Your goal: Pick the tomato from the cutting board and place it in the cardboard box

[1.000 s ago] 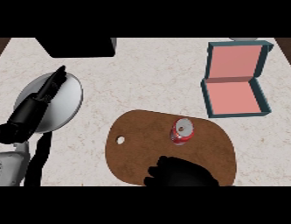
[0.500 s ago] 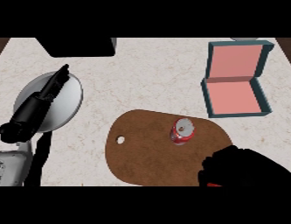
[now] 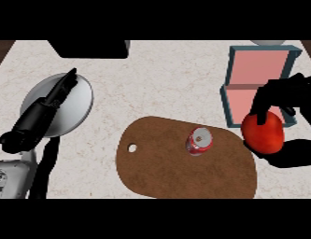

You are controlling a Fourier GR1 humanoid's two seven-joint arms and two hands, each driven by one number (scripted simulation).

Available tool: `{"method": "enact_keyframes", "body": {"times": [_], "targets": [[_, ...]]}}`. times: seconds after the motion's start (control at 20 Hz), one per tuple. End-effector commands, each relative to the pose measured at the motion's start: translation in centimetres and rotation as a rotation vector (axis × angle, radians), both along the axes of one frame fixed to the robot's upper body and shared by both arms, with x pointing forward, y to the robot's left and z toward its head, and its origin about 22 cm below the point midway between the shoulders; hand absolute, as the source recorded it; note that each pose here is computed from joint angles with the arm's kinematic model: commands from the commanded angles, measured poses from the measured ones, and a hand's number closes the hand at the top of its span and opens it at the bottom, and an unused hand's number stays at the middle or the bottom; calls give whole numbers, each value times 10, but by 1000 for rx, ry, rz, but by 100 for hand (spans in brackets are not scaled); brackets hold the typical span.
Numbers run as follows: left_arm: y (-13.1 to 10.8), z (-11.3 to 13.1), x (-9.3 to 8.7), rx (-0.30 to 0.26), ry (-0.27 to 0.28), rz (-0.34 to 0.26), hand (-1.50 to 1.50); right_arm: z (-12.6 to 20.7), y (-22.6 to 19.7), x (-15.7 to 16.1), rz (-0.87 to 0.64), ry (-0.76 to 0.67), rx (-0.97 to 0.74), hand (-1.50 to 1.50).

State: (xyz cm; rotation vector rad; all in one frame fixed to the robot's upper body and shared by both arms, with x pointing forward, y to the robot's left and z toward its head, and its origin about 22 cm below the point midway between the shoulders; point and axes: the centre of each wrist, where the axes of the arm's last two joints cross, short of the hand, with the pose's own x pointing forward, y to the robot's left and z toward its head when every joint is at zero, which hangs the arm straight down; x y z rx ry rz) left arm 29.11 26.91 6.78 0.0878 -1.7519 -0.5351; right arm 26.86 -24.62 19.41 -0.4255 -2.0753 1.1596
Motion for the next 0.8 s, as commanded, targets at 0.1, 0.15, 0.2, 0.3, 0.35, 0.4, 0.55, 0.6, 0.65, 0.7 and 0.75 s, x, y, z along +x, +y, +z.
{"method": "enact_keyframes", "body": {"times": [0.1, 0.15, 0.2, 0.3, 0.35, 0.4, 0.55, 0.6, 0.65, 0.7, 0.75], "targets": [[-8, -7, -3, -8, -9, -8, 0, 8, -37, 66, -123, -32, -58, 150], [2, -10, 2, -11, -16, -8, 0, 11, -35, 74, -129, -36, -105, 150], [-5, 9, 7, 8, -6, -11, 0, 17, -30, 71, -120, 8, -168, 150], [-12, 0, 8, 6, -10, -14, 0, 13, -54, 85, -117, 51, -249, 150], [-10, -10, 12, 4, -6, -9, 0, 14, -52, 94, -116, 107, -274, 150], [-28, 0, 8, -1, -16, -33, 0, 8, -54, 101, -135, 162, -336, 150], [-16, 5, 8, 7, -16, -30, 0, 17, -76, 116, -128, 240, -417, 150], [-15, 13, 13, 5, -23, -14, 0, -1, -73, 121, -109, 246, -432, 150], [-19, 1, 4, 14, -10, -20, 0, -7, -68, 126, -86, 263, -452, 150], [-27, 14, 2, -13, -4, -44, 0, -20, -72, 133, -87, 282, -456, 150], [-14, 14, 5, 15, -10, -38, 0, -28, -81, 130, -67, 302, -504, 150]]}}
